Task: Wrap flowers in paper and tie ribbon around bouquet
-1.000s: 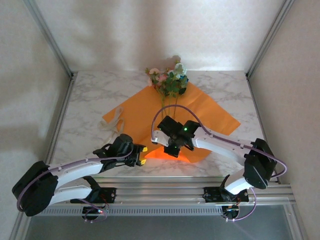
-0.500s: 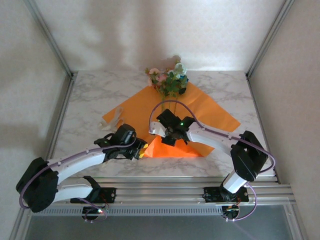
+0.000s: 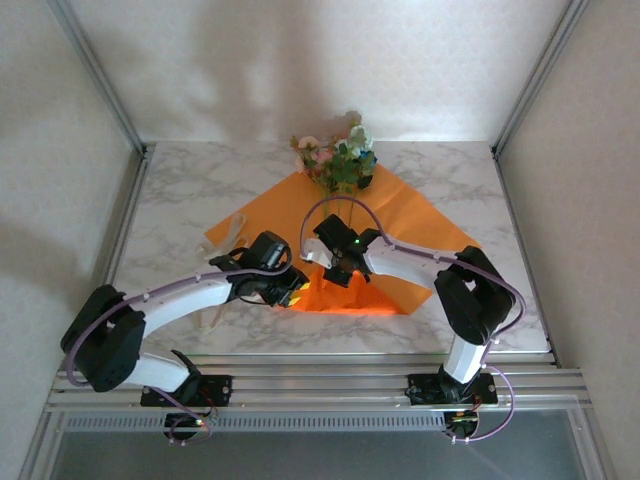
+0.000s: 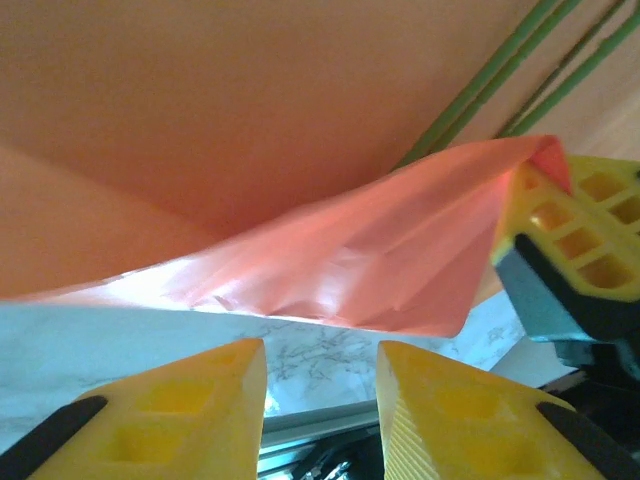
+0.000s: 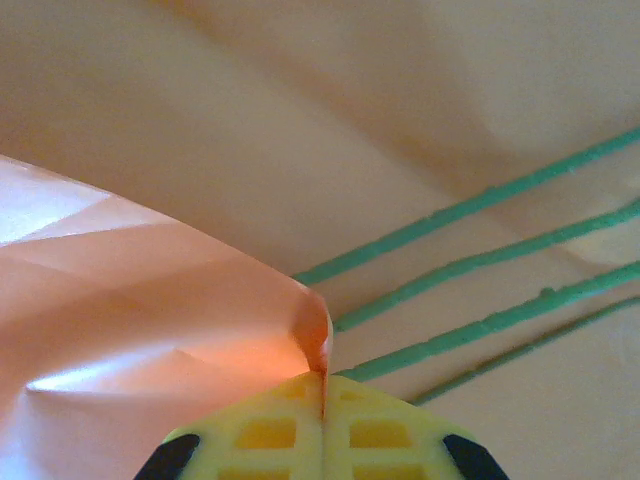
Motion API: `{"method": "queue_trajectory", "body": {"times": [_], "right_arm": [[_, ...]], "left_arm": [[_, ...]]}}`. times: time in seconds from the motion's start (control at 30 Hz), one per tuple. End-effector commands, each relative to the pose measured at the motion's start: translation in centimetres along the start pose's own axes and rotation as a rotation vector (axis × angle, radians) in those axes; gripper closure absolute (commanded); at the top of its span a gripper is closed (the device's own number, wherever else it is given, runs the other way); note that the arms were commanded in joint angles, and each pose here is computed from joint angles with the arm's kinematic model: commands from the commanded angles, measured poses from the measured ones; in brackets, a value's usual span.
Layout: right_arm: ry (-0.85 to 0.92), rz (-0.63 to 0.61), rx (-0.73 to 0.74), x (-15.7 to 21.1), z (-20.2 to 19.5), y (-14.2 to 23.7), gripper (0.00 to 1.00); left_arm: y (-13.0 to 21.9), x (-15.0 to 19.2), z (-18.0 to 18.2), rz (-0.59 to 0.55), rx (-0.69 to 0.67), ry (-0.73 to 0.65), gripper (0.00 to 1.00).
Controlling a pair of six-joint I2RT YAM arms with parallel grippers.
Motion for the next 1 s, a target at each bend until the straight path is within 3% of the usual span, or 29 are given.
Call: {"method": "queue_trajectory", "body": {"times": [0.0, 0.6, 0.97], "right_arm": [[-0.075, 0.006, 0.043, -0.2, -1.9, 0.0, 1.00], [-0.144, 0.035, 0.048, -0.2, -4.1, -2.0, 1.00], [-0.199, 0.027, 0.036, 0.3, -4.7, -2.2, 1.00]], "left_arm": [[-0.2, 0.7, -1.5, 0.025, 0.009, -0.062, 0.66], [-3.4, 0.3, -2.5, 0.039, -0.082, -0.165, 0.68], [-6.0, -1.1, -0.7, 0.025, -0.173, -0.212, 0.72]]}}
Point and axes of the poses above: each hand's point on the last joint's axis, 136 mm out from that joint toward the fingers, its own y axis back along the fingers, its own z axis along the line the jaws close on, x = y × z, the point moved 2 cm from there along y, back along the fingers, and after that the axes turned 10 degrees about y, right-handed, at the moved point
